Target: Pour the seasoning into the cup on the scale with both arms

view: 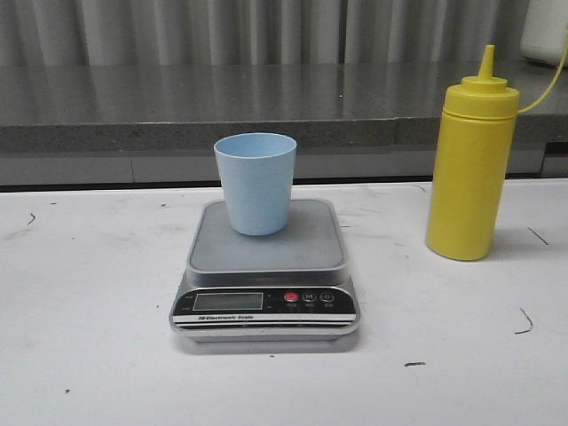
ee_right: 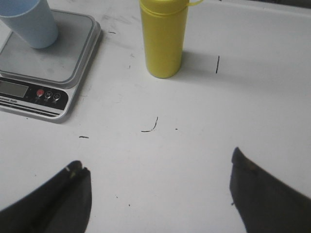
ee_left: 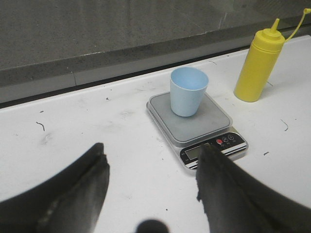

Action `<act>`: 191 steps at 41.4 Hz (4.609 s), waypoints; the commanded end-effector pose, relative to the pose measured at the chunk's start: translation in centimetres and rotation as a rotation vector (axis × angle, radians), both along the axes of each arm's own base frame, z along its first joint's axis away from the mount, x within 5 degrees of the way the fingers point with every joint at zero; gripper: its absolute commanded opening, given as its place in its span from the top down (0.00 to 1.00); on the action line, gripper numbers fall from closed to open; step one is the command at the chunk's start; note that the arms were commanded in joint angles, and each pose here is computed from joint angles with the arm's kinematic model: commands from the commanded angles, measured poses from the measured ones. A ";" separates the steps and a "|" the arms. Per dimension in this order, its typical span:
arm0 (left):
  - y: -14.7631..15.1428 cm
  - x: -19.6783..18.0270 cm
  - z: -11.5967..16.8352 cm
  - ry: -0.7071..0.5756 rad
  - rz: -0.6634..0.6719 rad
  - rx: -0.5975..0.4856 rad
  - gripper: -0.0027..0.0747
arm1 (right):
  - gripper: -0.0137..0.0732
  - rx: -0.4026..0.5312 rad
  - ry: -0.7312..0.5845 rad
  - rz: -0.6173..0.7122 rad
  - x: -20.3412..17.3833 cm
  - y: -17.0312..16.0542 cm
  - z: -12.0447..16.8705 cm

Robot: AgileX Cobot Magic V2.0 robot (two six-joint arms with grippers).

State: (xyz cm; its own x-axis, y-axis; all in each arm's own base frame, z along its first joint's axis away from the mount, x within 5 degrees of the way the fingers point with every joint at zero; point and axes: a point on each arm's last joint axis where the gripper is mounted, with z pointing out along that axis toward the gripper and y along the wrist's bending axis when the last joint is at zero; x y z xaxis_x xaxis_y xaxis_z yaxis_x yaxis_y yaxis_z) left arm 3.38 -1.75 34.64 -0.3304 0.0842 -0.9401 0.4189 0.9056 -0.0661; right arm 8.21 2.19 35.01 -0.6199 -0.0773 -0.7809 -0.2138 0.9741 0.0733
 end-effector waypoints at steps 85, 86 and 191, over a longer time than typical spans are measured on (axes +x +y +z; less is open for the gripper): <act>0.9 1.1 -6.2 -0.328 0.282 -0.133 0.99 | 0.98 0.003 -0.192 -0.007 -3.6 -0.9 1.4; 1.0 1.1 -6.7 -0.351 0.302 -0.136 0.99 | 0.98 0.003 -0.192 -0.007 -3.6 -0.9 1.4; 1.6 2.1 -13.5 -0.468 0.415 -0.160 0.99 | 0.98 0.001 -0.716 -0.230 -2.7 -2.2 -14.8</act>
